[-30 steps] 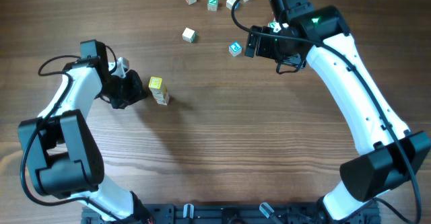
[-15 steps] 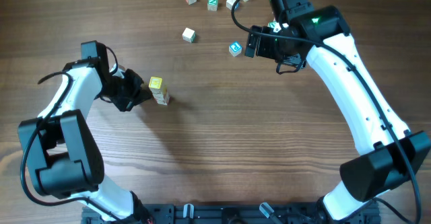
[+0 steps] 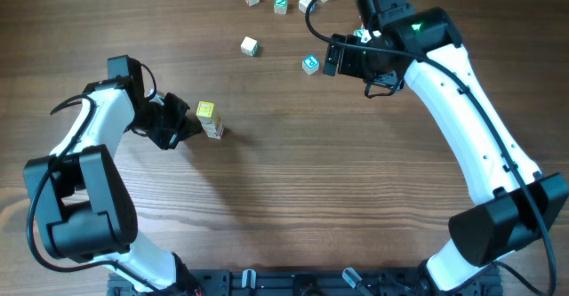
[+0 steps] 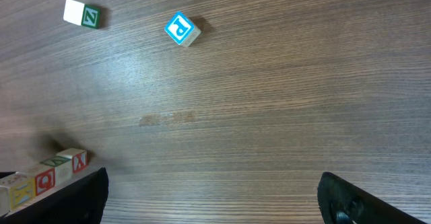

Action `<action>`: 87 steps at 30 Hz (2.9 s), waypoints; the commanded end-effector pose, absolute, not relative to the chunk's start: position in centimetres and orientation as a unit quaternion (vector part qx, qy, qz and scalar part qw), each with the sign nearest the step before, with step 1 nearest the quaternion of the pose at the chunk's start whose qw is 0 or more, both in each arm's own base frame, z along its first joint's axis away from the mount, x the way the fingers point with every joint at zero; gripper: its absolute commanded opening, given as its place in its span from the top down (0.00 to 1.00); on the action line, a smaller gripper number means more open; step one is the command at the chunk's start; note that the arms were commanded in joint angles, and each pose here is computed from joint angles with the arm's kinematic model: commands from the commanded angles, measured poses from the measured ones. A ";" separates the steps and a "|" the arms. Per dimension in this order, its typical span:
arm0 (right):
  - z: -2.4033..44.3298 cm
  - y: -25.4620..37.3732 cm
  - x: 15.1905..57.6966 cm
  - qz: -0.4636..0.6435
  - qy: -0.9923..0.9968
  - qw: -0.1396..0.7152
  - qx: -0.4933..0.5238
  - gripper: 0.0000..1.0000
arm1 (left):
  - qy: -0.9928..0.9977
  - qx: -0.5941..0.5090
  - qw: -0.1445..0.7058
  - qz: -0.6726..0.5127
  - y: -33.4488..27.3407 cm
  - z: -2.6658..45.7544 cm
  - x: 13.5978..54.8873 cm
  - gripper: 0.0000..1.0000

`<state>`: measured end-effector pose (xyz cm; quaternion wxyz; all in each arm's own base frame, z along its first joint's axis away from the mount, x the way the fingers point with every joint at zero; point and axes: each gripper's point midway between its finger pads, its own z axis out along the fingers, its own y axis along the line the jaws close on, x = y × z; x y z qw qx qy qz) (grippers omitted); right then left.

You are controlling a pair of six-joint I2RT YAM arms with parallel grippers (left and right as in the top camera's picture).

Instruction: Form a tower

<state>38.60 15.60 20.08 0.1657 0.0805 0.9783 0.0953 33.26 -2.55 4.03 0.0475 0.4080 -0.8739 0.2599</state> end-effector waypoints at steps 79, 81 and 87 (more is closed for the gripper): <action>20.0 15.5 39.0 0.101 0.974 0.171 0.113 0.04 | -0.865 0.426 -0.020 0.265 2.0 3.8 35.2 0.96; 20.1 15.5 39.2 0.099 0.973 0.175 0.111 0.01 | -0.867 0.420 -0.023 0.266 1.7 3.9 35.5 0.96; 20.1 14.9 39.5 0.083 0.972 0.186 0.115 0.01 | -0.879 0.396 -0.012 0.266 -0.4 3.9 35.4 0.96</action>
